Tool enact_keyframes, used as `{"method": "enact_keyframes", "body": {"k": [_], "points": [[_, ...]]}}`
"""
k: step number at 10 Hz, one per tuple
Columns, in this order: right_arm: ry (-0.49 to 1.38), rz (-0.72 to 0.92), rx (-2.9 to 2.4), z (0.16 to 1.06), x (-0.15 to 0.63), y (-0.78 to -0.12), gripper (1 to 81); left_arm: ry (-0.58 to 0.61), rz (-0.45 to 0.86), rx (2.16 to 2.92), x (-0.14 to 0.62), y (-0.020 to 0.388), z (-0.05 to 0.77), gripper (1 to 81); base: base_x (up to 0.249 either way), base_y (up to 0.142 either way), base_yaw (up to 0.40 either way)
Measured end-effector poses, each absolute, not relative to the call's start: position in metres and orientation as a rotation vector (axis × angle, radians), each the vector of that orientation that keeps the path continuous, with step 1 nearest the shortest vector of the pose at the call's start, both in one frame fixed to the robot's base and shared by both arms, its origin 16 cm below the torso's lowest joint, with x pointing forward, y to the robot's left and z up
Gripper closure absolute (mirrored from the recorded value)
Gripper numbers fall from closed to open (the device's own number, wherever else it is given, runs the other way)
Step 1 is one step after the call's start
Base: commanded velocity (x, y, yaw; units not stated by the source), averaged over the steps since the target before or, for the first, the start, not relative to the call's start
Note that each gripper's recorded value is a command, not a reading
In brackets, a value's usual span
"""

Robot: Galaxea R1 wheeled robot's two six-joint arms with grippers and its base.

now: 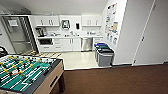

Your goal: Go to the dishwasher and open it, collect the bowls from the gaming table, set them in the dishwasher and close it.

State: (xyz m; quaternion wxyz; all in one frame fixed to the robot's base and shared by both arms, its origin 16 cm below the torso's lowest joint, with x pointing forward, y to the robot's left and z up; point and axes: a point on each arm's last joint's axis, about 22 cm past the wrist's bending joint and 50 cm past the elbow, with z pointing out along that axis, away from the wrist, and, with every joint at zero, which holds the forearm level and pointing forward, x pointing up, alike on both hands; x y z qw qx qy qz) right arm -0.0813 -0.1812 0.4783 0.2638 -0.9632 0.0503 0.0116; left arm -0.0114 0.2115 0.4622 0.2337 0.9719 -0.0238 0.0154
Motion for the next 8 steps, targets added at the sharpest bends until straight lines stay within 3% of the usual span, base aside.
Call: {"method": "enact_keyframes", "body": {"k": [3, 8], "points": [[0.134, -0.001, -2.609, 0.477, -0.065, -0.184, 1.0, -0.071, 0.081, 2.675, 0.009, 0.211, 0.460, 1.0, 0.141, 0.000, 0.000], [0.140, 0.010, -2.619, 0.474, -0.075, -0.186, 1.0, -0.068, 0.064, 2.671, 0.000, 0.207, 0.460, 1.0, 0.213, 0.000, 0.000]]}}
